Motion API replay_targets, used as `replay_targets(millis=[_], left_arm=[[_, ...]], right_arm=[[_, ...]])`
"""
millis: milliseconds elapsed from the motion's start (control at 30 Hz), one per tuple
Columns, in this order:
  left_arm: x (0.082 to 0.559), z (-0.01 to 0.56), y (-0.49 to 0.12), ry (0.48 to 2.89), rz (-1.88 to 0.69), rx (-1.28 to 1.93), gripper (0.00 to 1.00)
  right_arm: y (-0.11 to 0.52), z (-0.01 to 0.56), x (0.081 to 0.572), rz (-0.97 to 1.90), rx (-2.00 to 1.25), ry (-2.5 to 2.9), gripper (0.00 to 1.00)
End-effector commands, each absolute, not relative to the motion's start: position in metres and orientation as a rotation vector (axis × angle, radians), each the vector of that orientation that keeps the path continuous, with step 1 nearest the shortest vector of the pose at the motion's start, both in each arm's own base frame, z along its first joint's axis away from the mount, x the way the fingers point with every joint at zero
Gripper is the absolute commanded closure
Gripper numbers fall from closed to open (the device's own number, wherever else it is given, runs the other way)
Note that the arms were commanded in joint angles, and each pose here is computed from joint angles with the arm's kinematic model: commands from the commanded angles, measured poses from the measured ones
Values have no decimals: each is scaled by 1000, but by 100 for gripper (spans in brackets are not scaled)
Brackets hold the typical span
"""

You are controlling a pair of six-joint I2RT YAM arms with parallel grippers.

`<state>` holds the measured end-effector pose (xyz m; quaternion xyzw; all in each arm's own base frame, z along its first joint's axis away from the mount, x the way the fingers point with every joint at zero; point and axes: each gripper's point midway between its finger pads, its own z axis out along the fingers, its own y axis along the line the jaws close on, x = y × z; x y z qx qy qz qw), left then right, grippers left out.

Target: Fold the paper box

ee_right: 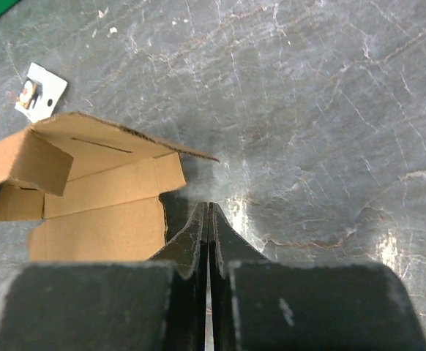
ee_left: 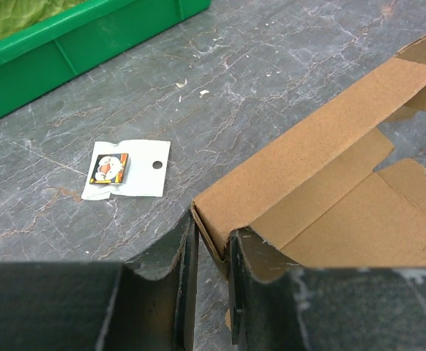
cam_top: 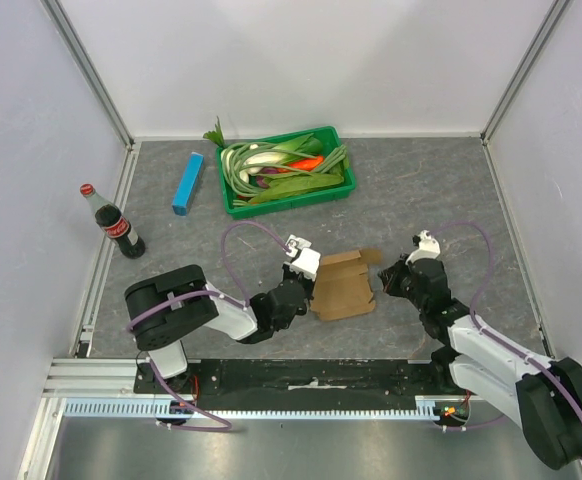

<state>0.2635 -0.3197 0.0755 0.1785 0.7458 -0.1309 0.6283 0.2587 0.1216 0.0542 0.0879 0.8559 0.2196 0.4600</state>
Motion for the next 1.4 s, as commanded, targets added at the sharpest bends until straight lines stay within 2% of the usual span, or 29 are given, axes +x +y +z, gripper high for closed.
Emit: replay_targets(millis=[0, 833, 1367], left_arm=[[267, 84, -325, 1671, -317, 383, 98], [263, 77, -336, 1714, -376, 382, 98], [261, 77, -339, 1717, -400, 392, 98]], right_arm=[[114, 69, 273, 490, 236, 1975, 100], [138, 29, 282, 535, 244, 2069, 100], [175, 74, 282, 804, 197, 1955, 100]])
